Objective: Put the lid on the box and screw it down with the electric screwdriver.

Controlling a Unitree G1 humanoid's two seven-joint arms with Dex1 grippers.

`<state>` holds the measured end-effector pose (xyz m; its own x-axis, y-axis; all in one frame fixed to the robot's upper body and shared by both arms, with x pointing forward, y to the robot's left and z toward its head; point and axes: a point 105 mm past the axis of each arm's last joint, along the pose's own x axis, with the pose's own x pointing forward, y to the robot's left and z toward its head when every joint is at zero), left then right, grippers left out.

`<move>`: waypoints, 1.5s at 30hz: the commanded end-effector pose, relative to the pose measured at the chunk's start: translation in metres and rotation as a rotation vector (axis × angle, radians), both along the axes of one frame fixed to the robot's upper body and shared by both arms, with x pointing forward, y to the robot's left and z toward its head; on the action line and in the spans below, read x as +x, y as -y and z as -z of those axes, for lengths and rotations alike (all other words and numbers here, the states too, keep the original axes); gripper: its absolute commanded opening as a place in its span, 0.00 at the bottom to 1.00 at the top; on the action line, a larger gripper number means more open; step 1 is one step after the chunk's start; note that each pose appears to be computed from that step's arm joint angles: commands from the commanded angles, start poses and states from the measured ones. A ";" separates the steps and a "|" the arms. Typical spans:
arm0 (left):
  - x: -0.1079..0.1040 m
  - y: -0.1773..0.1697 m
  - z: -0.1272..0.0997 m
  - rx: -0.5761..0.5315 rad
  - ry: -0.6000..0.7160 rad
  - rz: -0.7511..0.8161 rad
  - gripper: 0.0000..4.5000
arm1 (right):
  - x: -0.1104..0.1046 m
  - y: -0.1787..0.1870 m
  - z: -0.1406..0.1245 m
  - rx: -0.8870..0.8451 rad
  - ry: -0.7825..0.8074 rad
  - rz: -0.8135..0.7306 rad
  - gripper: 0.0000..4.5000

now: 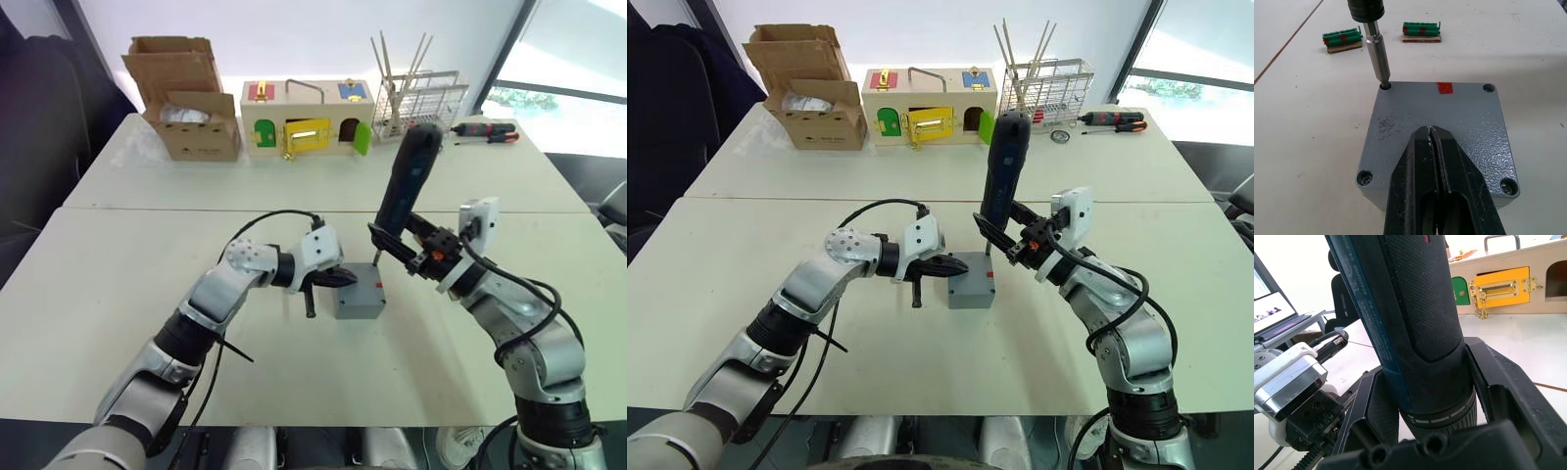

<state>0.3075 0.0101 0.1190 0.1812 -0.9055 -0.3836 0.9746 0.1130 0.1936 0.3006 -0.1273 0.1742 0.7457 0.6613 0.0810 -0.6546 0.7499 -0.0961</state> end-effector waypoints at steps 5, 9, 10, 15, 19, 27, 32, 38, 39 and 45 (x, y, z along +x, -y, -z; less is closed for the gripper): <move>-0.004 -0.003 0.013 0.043 -0.026 0.000 0.00 | -0.004 -0.006 0.060 -0.038 -0.239 -0.020 0.40; -0.003 -0.002 0.013 0.042 -0.027 -0.001 0.00 | -0.002 -0.004 0.064 -0.035 -0.250 -0.004 0.40; -0.003 -0.002 0.013 0.043 -0.027 -0.001 0.00 | -0.003 -0.003 0.066 -0.038 -0.254 0.000 0.40; -0.004 -0.002 0.014 0.045 -0.027 -0.001 0.00 | -0.005 0.001 0.073 -0.045 -0.270 0.009 0.40; -0.004 -0.003 0.014 0.046 -0.027 -0.001 0.00 | -0.005 0.003 0.075 -0.046 -0.268 0.016 0.40; -0.005 -0.001 0.014 0.048 -0.025 0.008 0.00 | -0.013 0.000 0.082 -0.082 -0.268 -0.024 0.40; -0.005 0.000 0.014 0.049 -0.021 0.009 0.00 | -0.010 0.002 0.088 -0.089 -0.290 -0.002 0.40; -0.004 0.001 0.014 0.049 -0.014 0.006 0.00 | -0.003 0.008 0.093 -0.076 -0.304 0.045 0.40; -0.004 0.001 0.014 0.049 -0.013 0.005 0.00 | -0.003 0.009 0.093 -0.073 -0.295 0.047 0.40; -0.004 0.000 0.015 0.052 -0.013 0.001 0.00 | -0.002 0.009 0.090 -0.051 -0.277 0.046 0.40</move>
<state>0.3057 0.0092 0.1122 0.1821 -0.8958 -0.4054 0.9741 0.1082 0.1986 0.3023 -0.1315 0.1596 0.7607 0.6412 0.1009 -0.6319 0.7671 -0.1102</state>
